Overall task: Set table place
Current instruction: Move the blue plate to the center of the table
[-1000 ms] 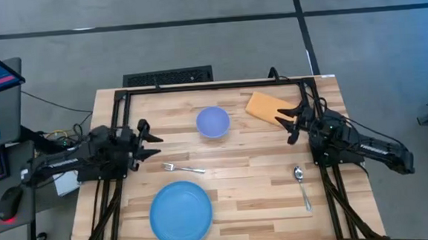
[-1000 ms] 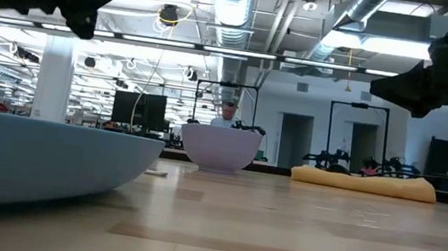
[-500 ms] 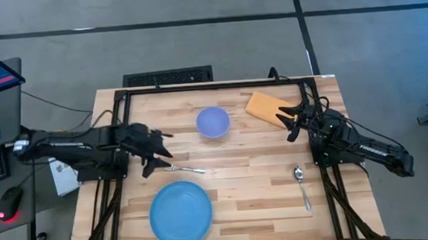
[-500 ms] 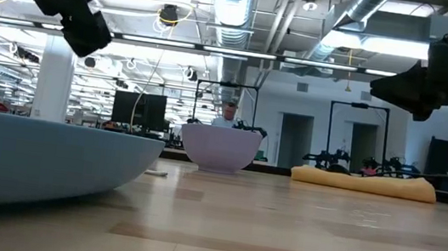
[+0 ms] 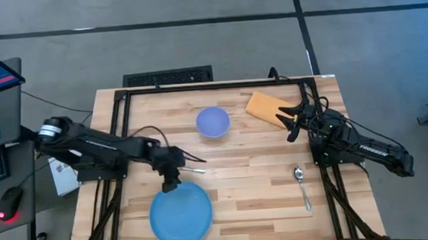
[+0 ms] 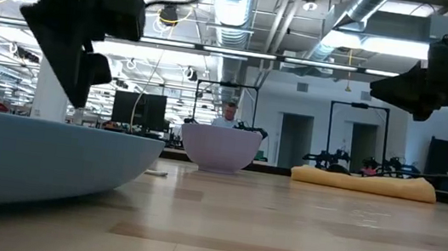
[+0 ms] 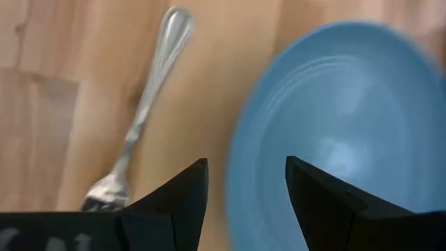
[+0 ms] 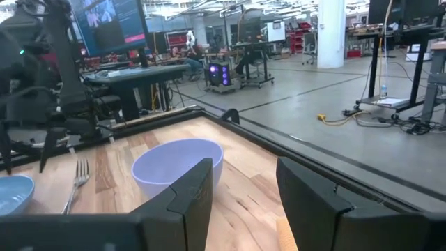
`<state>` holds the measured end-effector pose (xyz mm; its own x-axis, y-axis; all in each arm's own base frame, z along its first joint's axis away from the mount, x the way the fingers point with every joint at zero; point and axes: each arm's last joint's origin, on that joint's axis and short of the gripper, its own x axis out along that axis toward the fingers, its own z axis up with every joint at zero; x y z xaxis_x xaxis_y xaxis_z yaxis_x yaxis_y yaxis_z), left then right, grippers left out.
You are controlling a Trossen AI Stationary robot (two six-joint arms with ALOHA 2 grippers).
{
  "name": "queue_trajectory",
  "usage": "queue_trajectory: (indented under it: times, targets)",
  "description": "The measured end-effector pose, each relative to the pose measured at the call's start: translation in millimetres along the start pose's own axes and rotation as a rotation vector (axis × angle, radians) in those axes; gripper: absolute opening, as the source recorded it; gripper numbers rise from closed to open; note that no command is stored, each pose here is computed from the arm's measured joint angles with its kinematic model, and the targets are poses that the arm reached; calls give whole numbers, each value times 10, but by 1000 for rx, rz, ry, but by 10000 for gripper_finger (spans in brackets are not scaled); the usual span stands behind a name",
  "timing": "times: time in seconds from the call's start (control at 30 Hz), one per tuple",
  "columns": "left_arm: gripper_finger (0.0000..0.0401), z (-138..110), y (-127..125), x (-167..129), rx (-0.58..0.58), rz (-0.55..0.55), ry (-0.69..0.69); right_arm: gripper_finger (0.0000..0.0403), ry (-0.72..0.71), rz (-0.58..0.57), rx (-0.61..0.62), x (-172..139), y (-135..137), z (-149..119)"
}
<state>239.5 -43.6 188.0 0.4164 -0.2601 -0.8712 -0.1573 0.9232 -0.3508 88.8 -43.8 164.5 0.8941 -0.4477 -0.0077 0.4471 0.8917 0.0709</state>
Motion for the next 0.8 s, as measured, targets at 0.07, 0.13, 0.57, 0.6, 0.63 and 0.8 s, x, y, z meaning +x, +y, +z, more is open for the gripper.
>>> queue_trajectory:
  times: [0.07, 0.13, 0.57, 0.6, 0.63, 0.8]
  targets:
    - [182, 43, 0, 62, -4, 68, 57, 185, 0, 0, 0, 0, 0, 1]
    - [182, 61, 9, 119, -17, 116, 134, 185, 0, 0, 0, 0, 0, 0]
    - [182, 145, 12, 460, -29, 86, 303, 185, 1, 0, 0, 1, 0, -1]
    - [181, 140, 17, 477, -31, 88, 311, 185, 1, 0, 0, 1, 0, -1]
    - [178, 138, 19, 492, -33, 81, 317, 185, 1, 0, 0, 1, 0, -1]
    - [144, 134, 13, 495, -38, 58, 329, 185, 1, 0, -1, 1, 0, -1]
